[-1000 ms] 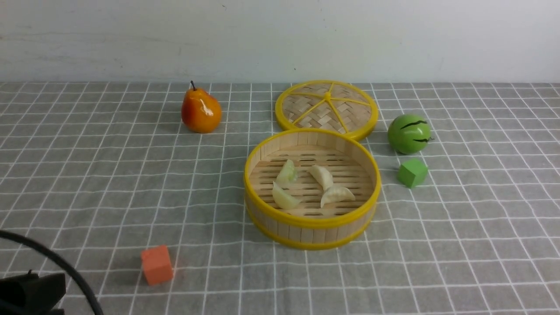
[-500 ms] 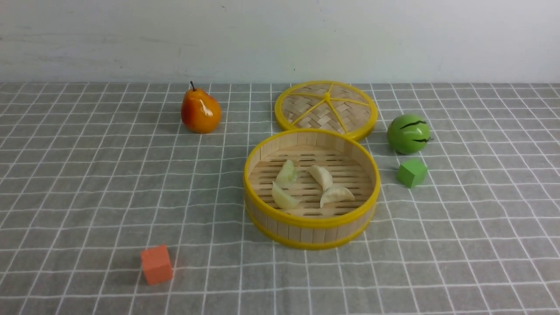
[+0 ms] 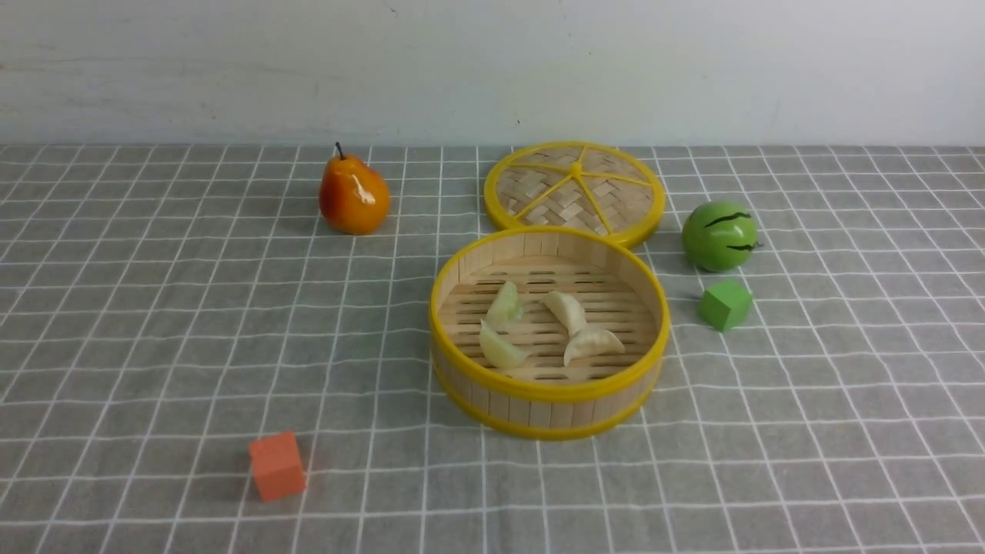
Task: Put the dumplings into the steamer on the table with the grey tablecloth.
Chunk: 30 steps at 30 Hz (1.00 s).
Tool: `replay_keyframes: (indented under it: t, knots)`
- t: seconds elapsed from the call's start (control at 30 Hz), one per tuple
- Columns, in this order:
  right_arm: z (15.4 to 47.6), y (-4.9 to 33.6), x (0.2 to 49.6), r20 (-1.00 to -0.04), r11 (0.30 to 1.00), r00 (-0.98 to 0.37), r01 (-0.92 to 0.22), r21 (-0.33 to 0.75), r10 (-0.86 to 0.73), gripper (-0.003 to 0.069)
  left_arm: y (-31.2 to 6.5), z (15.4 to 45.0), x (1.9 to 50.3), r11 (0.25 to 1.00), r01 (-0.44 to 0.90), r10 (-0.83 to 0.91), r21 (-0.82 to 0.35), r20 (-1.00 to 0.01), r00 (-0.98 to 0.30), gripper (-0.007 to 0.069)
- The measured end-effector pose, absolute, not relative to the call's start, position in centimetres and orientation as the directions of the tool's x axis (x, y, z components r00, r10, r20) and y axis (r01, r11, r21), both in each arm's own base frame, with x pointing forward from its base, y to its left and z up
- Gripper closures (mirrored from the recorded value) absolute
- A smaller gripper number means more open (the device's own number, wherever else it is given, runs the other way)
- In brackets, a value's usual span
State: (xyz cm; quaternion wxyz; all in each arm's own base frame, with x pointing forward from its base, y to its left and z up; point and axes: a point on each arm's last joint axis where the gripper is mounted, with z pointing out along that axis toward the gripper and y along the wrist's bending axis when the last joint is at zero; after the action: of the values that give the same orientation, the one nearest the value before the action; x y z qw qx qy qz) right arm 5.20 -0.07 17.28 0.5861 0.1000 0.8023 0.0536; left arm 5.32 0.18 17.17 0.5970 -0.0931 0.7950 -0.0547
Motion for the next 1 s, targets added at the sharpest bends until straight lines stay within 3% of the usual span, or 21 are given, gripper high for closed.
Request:
replay_keyframes:
  t: [0.2, 1.0]
  knots:
    - [17.28, -0.07, 5.2, -0.93, 0.974, -0.293, 0.098, 0.203, 0.223, 0.0618, -0.13, 16.78, 5.2, 0.992, -0.031, -0.127, -0.123, -0.938, -0.322, 0.0639]
    - [17.28, -0.07, 5.2, -0.93, 0.974, -0.293, 0.098, 0.203, 0.223, 0.0589, -0.18, 16.78, 5.2, 0.986, -0.039, -0.166, -0.163, -0.932, -0.322, 0.0639]
